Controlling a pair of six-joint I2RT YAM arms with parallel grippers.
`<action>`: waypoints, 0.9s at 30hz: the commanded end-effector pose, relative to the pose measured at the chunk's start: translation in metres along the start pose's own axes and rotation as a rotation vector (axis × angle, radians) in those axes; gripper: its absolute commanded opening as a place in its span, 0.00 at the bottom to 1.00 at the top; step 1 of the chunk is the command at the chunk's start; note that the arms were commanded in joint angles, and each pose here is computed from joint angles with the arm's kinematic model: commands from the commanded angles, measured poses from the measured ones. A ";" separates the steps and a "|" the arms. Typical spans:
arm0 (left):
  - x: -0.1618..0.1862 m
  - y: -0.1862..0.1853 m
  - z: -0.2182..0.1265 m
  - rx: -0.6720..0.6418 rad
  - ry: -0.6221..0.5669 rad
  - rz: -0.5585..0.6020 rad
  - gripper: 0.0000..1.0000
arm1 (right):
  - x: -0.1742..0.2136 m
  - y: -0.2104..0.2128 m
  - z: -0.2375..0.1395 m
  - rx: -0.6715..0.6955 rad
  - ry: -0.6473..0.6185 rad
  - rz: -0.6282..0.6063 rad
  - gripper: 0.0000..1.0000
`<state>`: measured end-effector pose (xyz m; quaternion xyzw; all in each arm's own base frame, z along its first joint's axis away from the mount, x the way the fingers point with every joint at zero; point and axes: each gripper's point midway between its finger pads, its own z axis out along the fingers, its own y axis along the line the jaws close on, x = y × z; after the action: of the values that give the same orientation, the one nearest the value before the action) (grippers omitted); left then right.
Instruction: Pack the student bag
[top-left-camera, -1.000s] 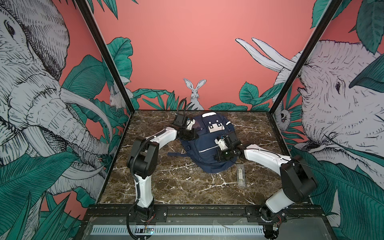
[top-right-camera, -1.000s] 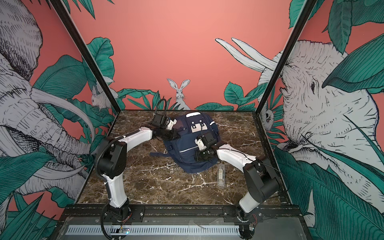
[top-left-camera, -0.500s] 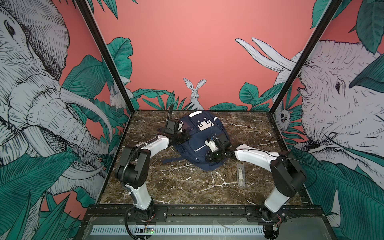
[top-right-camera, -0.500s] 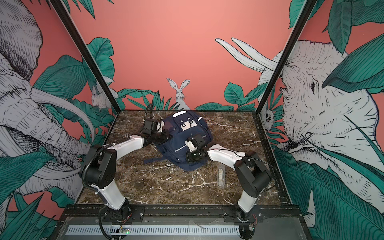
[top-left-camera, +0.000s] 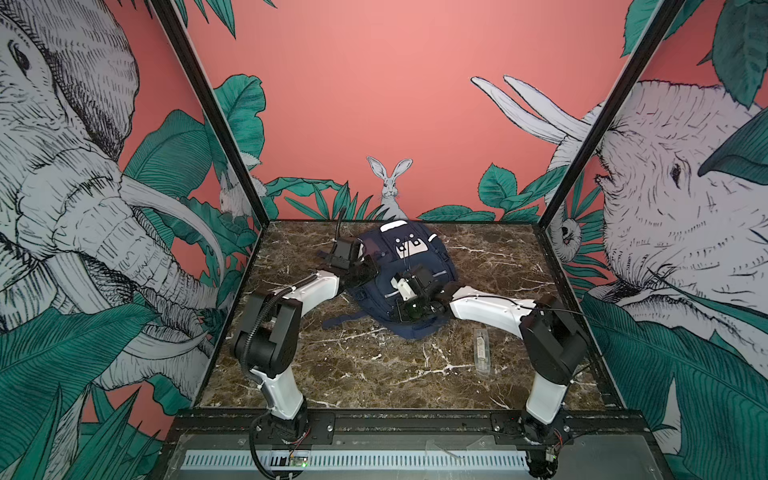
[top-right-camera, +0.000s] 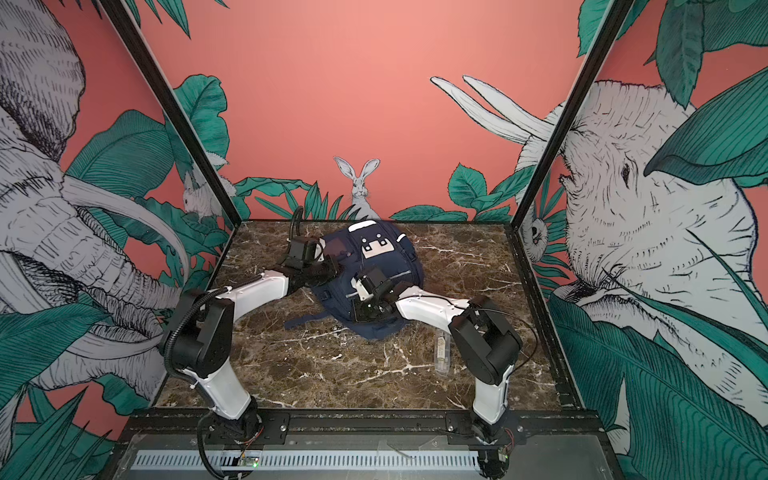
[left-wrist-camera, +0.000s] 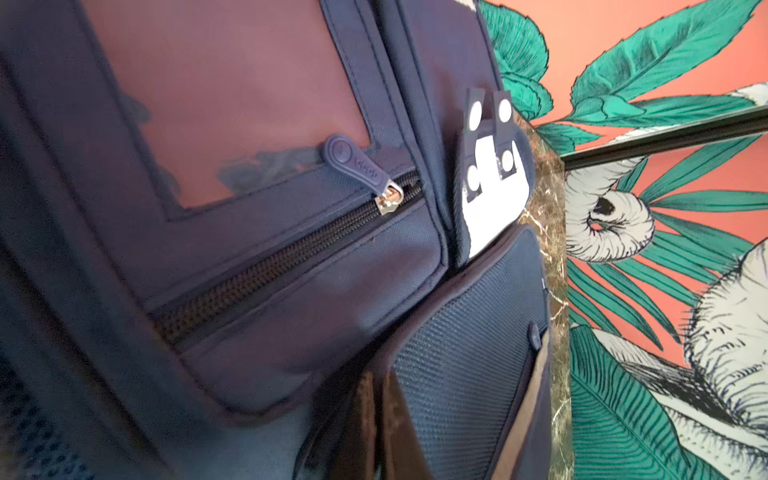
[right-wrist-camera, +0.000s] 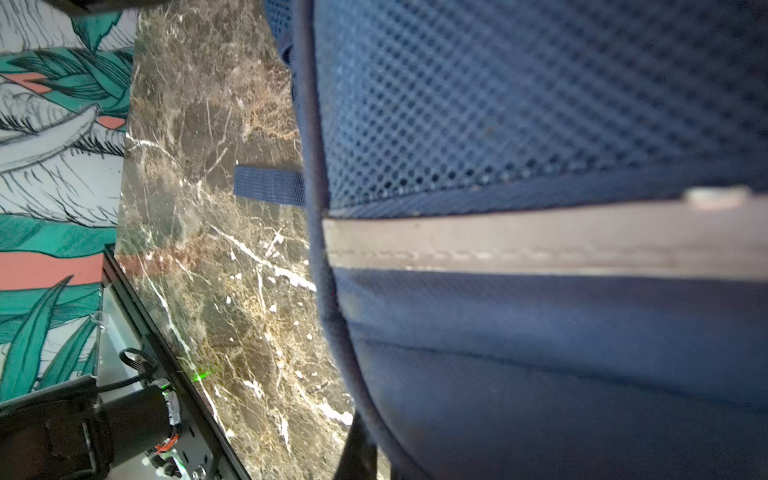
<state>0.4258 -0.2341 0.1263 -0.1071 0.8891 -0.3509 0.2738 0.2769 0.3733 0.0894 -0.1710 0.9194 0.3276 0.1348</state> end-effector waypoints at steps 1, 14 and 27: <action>-0.018 -0.030 -0.016 0.073 -0.098 -0.001 0.00 | -0.032 0.028 -0.003 -0.076 -0.123 0.014 0.00; -0.011 -0.014 -0.033 0.010 -0.220 -0.085 0.00 | -0.037 0.004 -0.013 -0.059 -0.248 0.170 0.00; -0.003 -0.017 -0.030 -0.006 -0.255 -0.133 0.00 | -0.033 -0.001 -0.023 -0.107 -0.262 0.200 0.00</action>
<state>0.4089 -0.2285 0.1352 -0.1892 0.8616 -0.3334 0.3328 0.2871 0.3472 0.0855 -0.0432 0.9159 0.3597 0.1727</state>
